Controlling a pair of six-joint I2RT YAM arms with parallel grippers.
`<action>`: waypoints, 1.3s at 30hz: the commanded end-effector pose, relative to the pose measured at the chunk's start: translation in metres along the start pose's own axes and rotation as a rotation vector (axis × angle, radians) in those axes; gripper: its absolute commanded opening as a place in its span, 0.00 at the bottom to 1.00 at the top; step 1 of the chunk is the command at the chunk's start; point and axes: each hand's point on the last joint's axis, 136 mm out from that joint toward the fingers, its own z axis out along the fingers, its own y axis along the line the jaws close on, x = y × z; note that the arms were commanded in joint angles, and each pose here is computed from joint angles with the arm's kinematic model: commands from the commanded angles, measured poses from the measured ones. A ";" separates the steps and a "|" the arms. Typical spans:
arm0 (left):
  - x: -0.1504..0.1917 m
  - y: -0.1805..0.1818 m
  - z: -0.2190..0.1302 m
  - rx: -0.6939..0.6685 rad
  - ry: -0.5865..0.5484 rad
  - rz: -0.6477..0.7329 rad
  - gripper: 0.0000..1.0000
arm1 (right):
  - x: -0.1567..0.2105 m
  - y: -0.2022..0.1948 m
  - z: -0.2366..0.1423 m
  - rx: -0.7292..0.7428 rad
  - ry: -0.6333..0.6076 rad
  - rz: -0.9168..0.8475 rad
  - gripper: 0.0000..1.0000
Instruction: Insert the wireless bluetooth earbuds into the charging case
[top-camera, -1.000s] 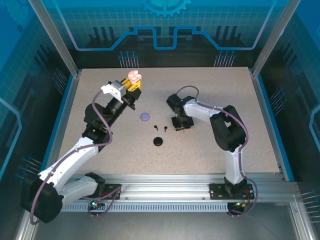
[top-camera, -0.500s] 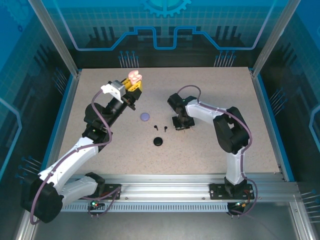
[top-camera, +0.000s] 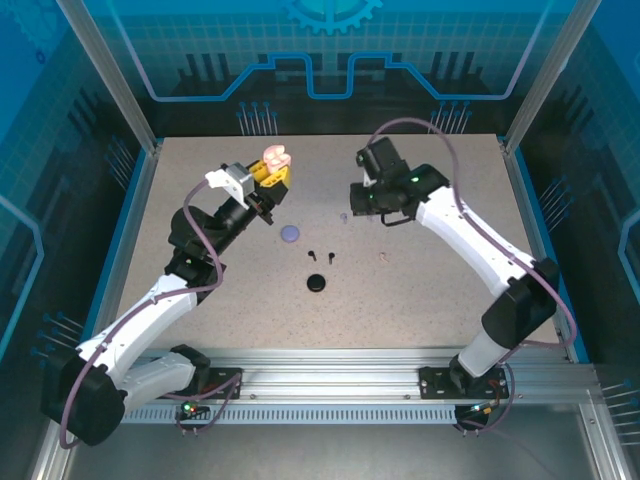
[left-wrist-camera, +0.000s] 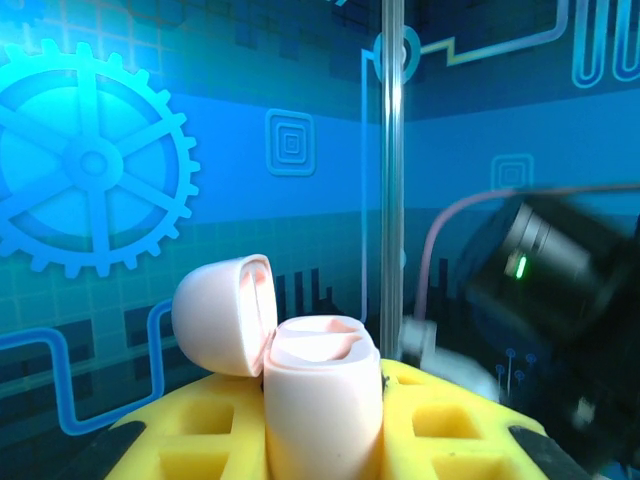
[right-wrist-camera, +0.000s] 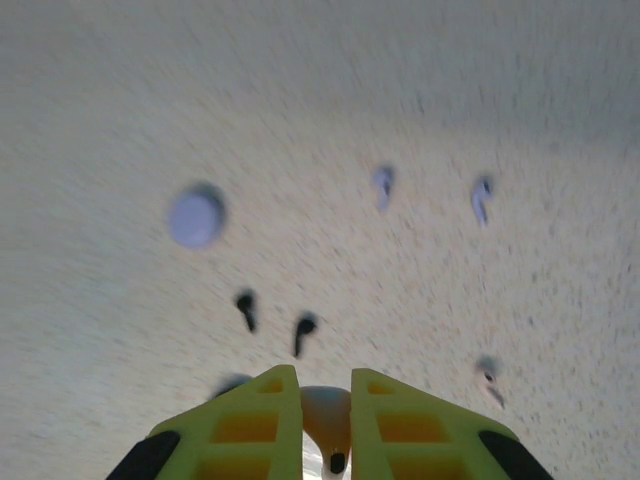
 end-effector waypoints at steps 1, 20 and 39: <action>-0.021 -0.014 -0.001 0.054 -0.058 0.030 0.00 | -0.030 0.017 -0.051 -0.078 -0.110 -0.021 0.15; 0.004 -0.023 0.034 0.087 -0.062 0.065 0.00 | -0.109 0.119 -0.198 -0.471 -0.552 -0.284 0.15; -0.002 -0.028 0.032 0.093 -0.058 0.066 0.00 | -0.083 0.167 -0.177 -0.388 -0.626 -0.544 0.14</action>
